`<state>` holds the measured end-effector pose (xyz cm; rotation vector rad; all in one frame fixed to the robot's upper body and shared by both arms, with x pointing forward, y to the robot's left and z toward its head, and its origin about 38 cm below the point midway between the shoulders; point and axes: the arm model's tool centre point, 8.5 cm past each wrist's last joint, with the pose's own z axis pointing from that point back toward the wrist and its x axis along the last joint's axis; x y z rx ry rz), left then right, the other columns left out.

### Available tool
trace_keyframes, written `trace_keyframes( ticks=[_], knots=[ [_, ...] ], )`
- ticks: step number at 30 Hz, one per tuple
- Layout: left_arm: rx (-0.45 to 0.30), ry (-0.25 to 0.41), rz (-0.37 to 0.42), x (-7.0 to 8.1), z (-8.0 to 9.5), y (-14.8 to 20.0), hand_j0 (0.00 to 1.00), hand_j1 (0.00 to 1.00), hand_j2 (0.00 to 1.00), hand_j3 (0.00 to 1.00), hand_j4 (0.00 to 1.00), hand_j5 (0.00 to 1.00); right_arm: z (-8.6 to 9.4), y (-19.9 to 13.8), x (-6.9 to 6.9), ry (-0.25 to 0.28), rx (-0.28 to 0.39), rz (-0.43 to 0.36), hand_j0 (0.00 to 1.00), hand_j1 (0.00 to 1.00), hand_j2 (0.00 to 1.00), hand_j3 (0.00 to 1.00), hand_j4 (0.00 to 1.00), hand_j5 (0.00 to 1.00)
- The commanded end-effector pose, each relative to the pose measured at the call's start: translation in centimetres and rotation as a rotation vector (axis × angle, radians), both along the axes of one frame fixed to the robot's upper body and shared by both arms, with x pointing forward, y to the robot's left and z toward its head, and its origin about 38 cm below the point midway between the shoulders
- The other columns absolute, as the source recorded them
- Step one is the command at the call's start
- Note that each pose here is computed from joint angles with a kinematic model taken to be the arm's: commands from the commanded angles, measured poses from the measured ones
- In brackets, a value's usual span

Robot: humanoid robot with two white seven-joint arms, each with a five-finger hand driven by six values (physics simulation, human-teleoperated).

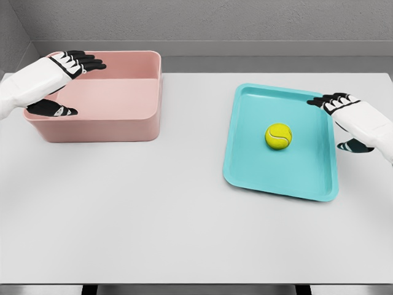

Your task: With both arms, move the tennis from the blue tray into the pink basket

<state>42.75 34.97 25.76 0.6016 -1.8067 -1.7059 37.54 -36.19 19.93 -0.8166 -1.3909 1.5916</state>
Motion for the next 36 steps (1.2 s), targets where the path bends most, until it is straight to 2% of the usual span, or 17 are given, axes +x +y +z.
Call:
trace_keyframes(
  ticks=[1, 4, 5, 7, 9, 10, 11, 15, 17, 20, 24, 32, 36],
  knots=[
    [-0.006, 0.000, 0.001, 0.0, 0.1, 0.1, 1.00, 1.00, 1.00, 1.00, 1.00, 1.00, 0.0, 0.0, 0.0, 0.001, -0.002, 0.000, 1.00, 1.00, 1.00, 1.00, 1.00, 1.00],
    [-0.006, 0.000, 0.001, 0.0, 0.1, 0.1, 1.00, 1.00, 1.00, 1.00, 1.00, 1.00, 0.2, -0.1, 0.2, 0.000, -0.002, -0.013, 1.00, 1.00, 1.00, 1.00, 1.00, 1.00],
    [-0.006, 0.000, 0.001, 0.0, 0.1, 0.1, 1.00, 1.00, 1.00, 1.00, 1.00, 1.00, 0.7, -0.3, 1.0, -0.015, 0.004, -0.026, 1.00, 1.00, 1.00, 1.00, 1.00, 1.00],
    [0.003, -0.002, 0.001, 0.0, 0.0, 0.0, 1.00, 1.00, 1.00, 1.00, 1.00, 1.00, 0.0, 0.1, 1.2, 0.002, -0.001, -0.017, 1.00, 1.00, 1.00, 1.00, 1.00, 1.00],
    [0.004, -0.002, 0.001, 0.0, 0.0, 0.0, 1.00, 1.00, 1.00, 1.00, 1.00, 1.00, -1.8, 2.0, 1.6, 0.051, -0.010, 0.028, 1.00, 1.00, 1.00, 1.00, 1.00, 1.00],
    [0.005, -0.002, 0.000, 0.0, 0.0, 0.0, 1.00, 1.00, 1.00, 1.00, 1.00, 1.00, -2.5, 2.6, 1.9, 0.114, -0.045, 0.039, 1.00, 1.00, 1.00, 1.00, 1.00, 1.00],
    [0.004, -0.002, 0.001, 0.0, 0.0, 0.0, 1.00, 1.00, 1.00, 1.00, 1.00, 1.00, -2.5, 3.3, 2.3, 0.167, -0.065, 0.055, 1.00, 1.00, 1.00, 1.00, 1.00, 1.00],
    [0.004, -0.002, 0.001, 0.0, 0.0, 0.0, 1.00, 1.00, 1.00, 1.00, 1.00, 1.00, -2.5, 4.2, 2.7, 0.262, -0.114, 0.081, 1.00, 1.00, 1.00, 1.00, 1.00, 1.00],
    [0.004, -0.002, 0.001, 0.0, 0.0, 0.0, 1.00, 1.00, 1.00, 1.00, 1.00, 1.00, -2.3, 5.2, 3.1, 0.295, -0.134, 0.104, 1.00, 1.00, 1.00, 1.00, 1.00, 1.00],
    [0.004, -0.003, 0.004, 0.0, 0.0, 0.1, 1.00, 1.00, 1.00, 1.00, 1.00, 1.00, -1.6, 6.6, 4.1, 0.316, -0.161, 0.106, 1.00, 1.00, 1.00, 1.00, 1.00, 1.00],
    [0.006, -0.003, 0.006, 0.1, 0.1, 0.2, 1.00, 1.00, 1.00, 1.00, 1.00, 1.00, -3.7, 8.6, 5.9, 0.367, -0.197, 0.125, 1.00, 1.00, 1.00, 1.00, 1.00, 1.00],
    [0.011, -0.005, 0.011, 0.1, 0.1, 0.3, 1.00, 1.00, 1.00, 1.00, 1.00, 1.00, -3.9, 8.7, 5.8, 0.375, -0.193, 0.123, 1.00, 1.00, 1.00, 1.00, 1.00, 1.00],
    [0.013, -0.005, 0.012, 0.1, 0.1, 0.4, 1.00, 1.00, 1.00, 1.00, 1.00, 1.00, -2.4, 8.5, 6.7, 0.344, -0.191, 0.096, 1.00, 1.00, 1.00, 1.00, 1.00, 1.00]
  ],
)
